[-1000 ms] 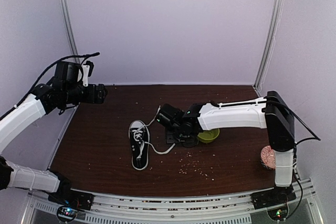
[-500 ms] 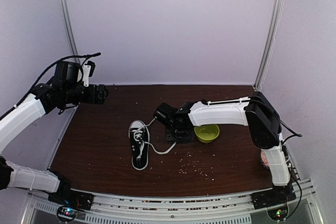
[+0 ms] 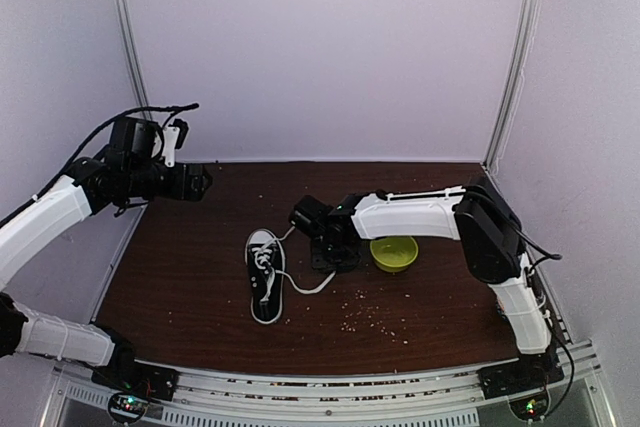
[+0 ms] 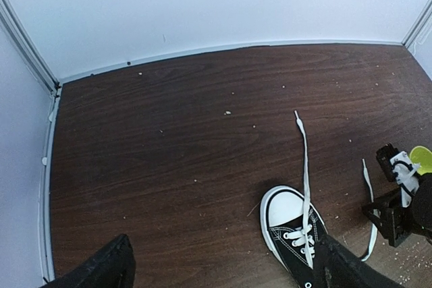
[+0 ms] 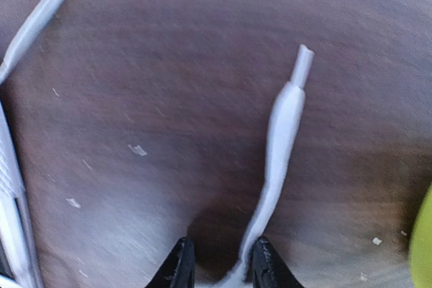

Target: Tie the shoes

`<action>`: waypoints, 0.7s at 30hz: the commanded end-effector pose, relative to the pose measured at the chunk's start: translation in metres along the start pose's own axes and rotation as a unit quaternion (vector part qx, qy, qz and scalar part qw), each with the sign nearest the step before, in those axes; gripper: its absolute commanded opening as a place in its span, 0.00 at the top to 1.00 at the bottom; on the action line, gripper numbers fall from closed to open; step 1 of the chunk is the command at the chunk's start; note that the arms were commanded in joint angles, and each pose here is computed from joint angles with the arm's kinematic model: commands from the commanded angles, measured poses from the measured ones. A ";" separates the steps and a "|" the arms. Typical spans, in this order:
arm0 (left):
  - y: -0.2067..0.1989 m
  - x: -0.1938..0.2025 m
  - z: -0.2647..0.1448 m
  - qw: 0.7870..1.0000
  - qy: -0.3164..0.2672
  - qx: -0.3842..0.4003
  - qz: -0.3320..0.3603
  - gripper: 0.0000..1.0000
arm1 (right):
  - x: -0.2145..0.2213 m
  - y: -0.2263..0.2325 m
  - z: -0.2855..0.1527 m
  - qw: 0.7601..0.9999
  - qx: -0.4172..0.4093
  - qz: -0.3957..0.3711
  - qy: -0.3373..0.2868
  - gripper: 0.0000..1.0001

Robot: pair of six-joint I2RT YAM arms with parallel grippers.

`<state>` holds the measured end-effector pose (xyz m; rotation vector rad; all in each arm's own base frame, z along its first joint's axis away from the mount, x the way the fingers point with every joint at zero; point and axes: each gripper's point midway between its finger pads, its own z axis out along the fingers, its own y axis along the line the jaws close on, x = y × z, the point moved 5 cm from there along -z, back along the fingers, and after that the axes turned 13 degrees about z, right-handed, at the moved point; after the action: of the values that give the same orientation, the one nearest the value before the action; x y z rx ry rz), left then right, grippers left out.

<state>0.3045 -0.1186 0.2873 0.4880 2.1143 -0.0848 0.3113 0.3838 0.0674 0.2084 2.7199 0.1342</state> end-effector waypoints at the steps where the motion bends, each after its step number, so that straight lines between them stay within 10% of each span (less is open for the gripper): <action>1: 0.004 -0.019 -0.011 0.999 -0.032 -0.006 0.007 0.06 | 0.018 -0.006 0.029 0.998 0.033 -0.008 0.047 0.70; 11: 0.002 -0.012 0.000 1.000 -0.013 -0.003 0.011 0.06 | 0.007 -0.023 0.008 0.999 0.045 0.009 0.005 1.00; 21: -0.050 0.005 0.042 0.993 0.040 0.109 0.016 0.18 | 0.000 -0.053 -0.057 0.996 -0.050 0.030 -0.060 1.00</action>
<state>0.3114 -0.1435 0.2663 0.6009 2.1637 -0.1653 0.2839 0.3326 0.0768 0.2455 2.6843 0.1036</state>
